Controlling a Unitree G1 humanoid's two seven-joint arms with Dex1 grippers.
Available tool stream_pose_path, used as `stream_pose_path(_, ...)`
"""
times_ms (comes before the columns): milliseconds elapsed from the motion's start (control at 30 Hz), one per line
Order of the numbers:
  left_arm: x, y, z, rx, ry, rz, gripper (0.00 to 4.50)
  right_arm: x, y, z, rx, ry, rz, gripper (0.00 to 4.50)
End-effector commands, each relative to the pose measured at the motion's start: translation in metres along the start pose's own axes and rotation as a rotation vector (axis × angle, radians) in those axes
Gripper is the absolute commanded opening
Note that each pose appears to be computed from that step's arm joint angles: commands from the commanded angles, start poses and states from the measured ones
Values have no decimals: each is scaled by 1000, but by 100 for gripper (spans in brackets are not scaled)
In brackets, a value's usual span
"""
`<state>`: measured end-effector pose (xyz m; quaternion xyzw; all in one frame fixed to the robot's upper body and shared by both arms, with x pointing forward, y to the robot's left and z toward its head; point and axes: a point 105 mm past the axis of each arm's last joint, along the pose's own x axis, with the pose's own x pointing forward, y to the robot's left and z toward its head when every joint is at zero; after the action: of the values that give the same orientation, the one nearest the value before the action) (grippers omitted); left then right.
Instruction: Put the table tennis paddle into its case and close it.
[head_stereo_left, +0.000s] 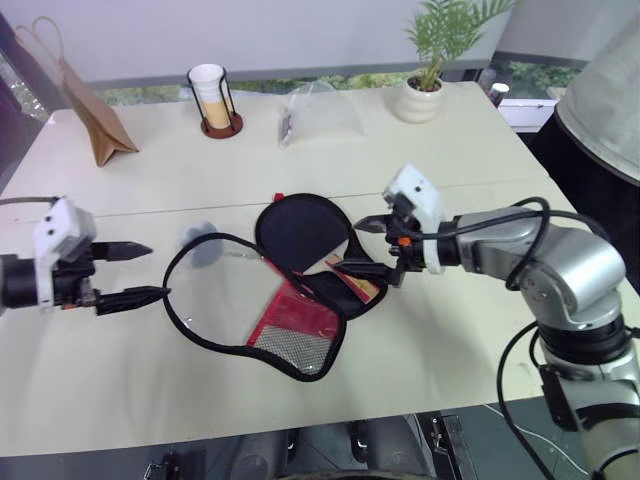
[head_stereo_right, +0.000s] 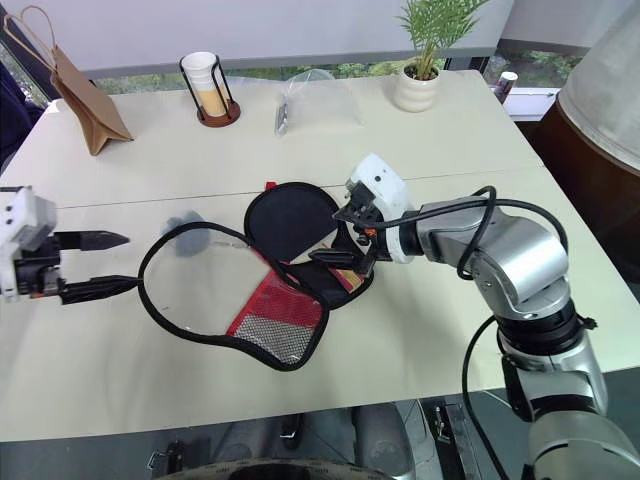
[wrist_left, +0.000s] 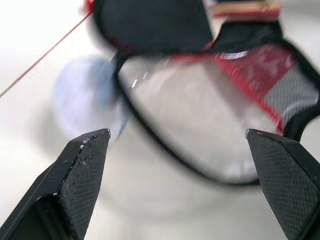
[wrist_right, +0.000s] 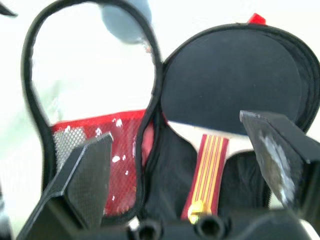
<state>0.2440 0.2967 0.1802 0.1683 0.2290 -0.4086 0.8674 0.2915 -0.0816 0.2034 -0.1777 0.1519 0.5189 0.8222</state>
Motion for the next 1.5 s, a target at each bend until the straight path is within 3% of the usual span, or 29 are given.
stream_pose_path(33, -18, 11, -13, 54, 62, 66, 450, -10, -11, 16, -80, -62, -17, 444)
stream_pose_path(200, -4, 12, -45, 39, 82, 85, 450, -15, -22, 22, -121, -80, -35, 444)
stream_pose_path(333, 26, -3, -46, 53, 12, 28, 450, -19, -25, 23, -138, -82, -42, 444)
stream_pose_path(467, 69, -27, -24, 58, -133, -61, 450, -29, -31, 22, -152, -70, -77, 444)
stream_pose_path(633, 97, -57, 17, 105, -252, -216, 450, -41, -35, 25, -160, -71, -115, 444)
stream_pose_path(800, 109, -57, 61, 114, -379, -279, 450, -48, -38, 24, -161, -67, -152, 444)
stream_pose_path(933, 145, -47, 100, 134, -486, -284, 450, -61, -48, 26, -167, -71, -236, 444)
stream_pose_path(1100, 209, -38, 112, 143, -470, -254, 450, -81, -58, 20, -129, -60, -322, 444)
stream_pose_path(1200, 240, -33, 99, 216, -364, -215, 450, -79, -54, 7, -47, -32, -290, 444)
stream_pose_path(1300, 243, -35, 97, 258, -348, -248, 450, -68, -47, -9, 66, -14, -210, 444)
stream_pose_path(1500, 207, -29, 120, 274, -456, -267, 450, -43, -52, -39, 245, 27, -114, 444)
